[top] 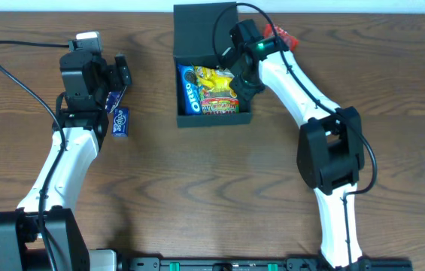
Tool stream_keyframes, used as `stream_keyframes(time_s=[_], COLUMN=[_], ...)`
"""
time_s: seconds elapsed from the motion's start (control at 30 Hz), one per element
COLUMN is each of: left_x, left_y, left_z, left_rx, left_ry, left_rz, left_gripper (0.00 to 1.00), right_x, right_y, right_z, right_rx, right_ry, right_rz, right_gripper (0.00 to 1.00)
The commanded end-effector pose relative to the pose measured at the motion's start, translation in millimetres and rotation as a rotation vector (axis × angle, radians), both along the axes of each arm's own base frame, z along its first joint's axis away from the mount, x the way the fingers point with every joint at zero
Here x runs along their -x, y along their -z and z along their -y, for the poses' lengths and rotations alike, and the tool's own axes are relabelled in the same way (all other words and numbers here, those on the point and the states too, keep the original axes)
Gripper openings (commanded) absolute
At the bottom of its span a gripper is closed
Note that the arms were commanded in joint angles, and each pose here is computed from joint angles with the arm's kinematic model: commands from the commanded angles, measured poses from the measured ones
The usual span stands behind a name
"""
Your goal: Pack container
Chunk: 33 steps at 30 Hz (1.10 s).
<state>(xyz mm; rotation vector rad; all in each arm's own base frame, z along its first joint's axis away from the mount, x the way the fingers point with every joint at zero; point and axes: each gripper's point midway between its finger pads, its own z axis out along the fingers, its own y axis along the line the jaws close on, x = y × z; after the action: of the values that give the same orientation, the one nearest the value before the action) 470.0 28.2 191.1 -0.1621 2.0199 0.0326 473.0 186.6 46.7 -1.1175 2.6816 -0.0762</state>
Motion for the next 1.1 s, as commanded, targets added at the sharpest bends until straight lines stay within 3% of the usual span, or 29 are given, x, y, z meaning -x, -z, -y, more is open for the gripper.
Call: stream_keyframes(time_s=[0.0,0.23,0.37,0.73,1.07], left_x=[0.1,0.1,0.1,0.1,0.1], left_y=[-8.0,-8.0,-8.0,-7.9,-7.9], left_z=[0.0,0.1,0.0,0.1,0.0], left_rx=[-0.015,-0.014,-0.015,-0.014,-0.015], left_ry=[0.01,0.01,0.01,0.01,0.01], left_rz=[0.016,0.016,0.016,0.016,0.016], left_gripper=[0.95,0.95,0.95,0.95,0.95], right_x=[15.3,51.7,57.0,74.8,82.3], right_y=[7.8,10.9,11.1,11.5,11.3], right_z=[-3.0,-23.8,-27.0,-23.1,-19.3], right_rx=[-0.032,-0.007,-0.019,-0.042,-0.029], right_ry=[0.063,0.14,0.258,0.666,0.796], right_rz=[-0.076,-0.172,-0.187,-0.262,-0.282], right_gripper=[0.28,0.18,0.02,0.01,0.01])
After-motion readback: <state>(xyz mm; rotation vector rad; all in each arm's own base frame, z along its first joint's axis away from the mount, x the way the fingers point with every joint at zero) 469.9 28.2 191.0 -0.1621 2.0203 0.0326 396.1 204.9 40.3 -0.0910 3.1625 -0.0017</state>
